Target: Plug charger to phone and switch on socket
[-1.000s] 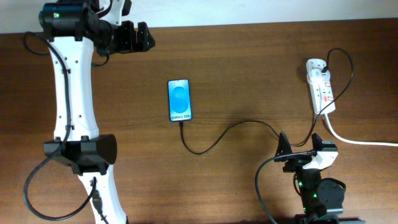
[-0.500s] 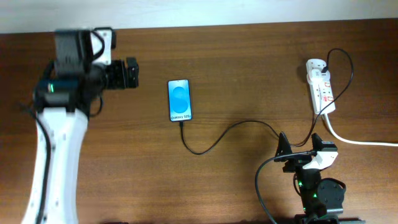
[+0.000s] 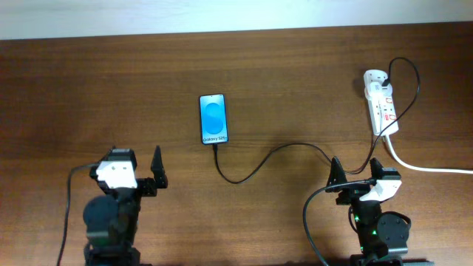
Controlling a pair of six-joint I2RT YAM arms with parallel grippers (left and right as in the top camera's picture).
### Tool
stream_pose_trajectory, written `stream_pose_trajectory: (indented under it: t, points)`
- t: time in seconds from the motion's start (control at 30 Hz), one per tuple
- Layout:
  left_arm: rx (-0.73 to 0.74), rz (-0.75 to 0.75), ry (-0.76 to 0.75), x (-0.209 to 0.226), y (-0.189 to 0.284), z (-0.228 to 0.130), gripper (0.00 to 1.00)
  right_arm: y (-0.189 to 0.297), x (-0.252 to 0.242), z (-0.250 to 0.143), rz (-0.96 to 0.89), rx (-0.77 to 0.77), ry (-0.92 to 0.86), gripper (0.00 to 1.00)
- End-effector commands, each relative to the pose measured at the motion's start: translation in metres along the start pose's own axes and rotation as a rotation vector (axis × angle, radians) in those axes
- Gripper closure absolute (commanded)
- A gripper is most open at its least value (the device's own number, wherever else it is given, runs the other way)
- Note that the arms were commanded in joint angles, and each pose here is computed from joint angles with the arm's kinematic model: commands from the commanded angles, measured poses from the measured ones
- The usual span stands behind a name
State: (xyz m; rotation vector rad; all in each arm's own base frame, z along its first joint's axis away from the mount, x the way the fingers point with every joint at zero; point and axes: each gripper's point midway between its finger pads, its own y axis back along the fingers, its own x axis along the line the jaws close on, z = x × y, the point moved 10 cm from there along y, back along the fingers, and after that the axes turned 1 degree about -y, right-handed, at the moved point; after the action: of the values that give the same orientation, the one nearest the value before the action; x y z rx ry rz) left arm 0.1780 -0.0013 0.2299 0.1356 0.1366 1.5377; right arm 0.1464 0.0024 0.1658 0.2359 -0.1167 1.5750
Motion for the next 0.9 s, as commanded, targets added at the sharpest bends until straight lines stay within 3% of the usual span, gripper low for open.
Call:
stream_pose_trajectory:
  t: [0.0,0.33,0.53,0.87]
  points:
    - [-0.100,0.016,-0.034,0.001,0.007,-0.016,0.01,0.000,0.001,-0.002,0.013,0.006,0.000,0.02]
    - [-0.174,0.045,-0.049,0.005,0.015,-0.054,0.01,0.000,0.001,-0.002,0.013,0.006,0.000,0.02]
    - [-0.108,0.043,-0.054,0.004,0.020,-0.068,0.01,0.000,0.001,-0.002,0.013,0.006,0.000,0.02]
    - [-0.094,0.051,-0.052,0.005,0.020,-0.070,0.01,0.000,0.001,-0.002,0.013,0.006,0.000,0.02]
